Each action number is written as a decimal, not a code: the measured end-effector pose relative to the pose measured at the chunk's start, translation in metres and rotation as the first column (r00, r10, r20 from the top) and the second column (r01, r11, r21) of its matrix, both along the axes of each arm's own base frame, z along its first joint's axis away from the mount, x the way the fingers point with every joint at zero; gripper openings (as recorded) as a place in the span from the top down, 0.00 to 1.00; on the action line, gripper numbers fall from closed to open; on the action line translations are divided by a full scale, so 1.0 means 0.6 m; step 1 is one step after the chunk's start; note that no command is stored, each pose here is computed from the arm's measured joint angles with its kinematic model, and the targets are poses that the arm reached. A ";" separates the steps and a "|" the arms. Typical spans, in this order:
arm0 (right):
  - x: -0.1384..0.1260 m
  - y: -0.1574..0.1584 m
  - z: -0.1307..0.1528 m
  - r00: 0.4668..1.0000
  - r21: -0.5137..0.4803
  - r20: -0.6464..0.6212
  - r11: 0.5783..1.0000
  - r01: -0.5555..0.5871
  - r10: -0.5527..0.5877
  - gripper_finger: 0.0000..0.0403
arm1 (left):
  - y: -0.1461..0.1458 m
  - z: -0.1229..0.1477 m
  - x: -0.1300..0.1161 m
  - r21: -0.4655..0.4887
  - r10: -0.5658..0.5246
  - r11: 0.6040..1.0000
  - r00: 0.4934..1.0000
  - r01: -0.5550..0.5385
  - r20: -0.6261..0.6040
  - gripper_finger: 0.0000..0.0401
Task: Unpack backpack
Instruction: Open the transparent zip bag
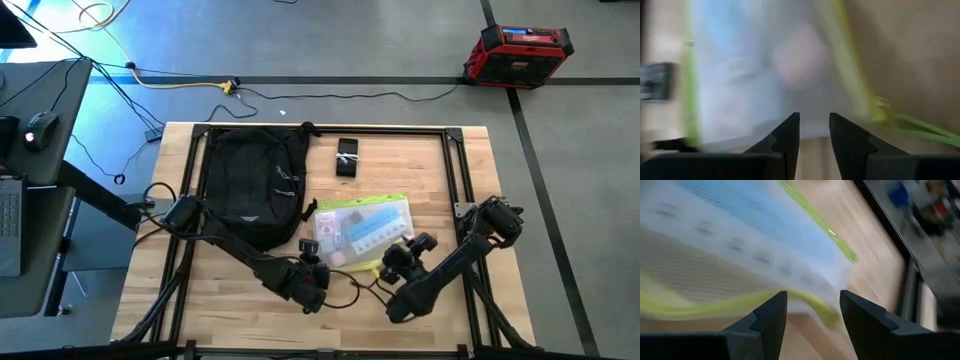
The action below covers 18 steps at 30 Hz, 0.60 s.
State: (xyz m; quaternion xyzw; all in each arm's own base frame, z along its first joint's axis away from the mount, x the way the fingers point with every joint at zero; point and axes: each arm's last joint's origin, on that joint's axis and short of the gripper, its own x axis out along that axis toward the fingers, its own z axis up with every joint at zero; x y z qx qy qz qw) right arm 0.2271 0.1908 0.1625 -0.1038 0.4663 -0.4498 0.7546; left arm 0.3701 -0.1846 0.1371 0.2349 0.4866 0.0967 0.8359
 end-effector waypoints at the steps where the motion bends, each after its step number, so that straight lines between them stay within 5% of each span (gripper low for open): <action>1: 0.000 0.007 0.001 0.999 -0.006 0.008 0.999 -0.047 0.047 0.57 | -0.001 -0.004 0.001 -0.015 -0.002 1.000 1.000 0.002 -0.005 0.81; 6: -0.008 0.054 0.020 0.973 -0.015 0.090 0.977 -0.211 0.211 0.57 | -0.005 -0.011 0.009 -0.066 -0.008 0.998 1.000 0.009 0.019 0.88; 12: 0.010 0.092 0.088 0.878 -0.158 0.308 0.930 -0.333 0.367 0.57 | -0.002 -0.008 0.026 -0.167 -0.022 0.985 0.998 0.032 0.062 0.99; 18: 0.033 0.094 0.079 0.907 -0.033 0.204 0.928 -0.371 0.369 0.57 | 0.012 -0.005 0.035 -0.172 0.004 0.985 0.996 0.010 0.084 1.00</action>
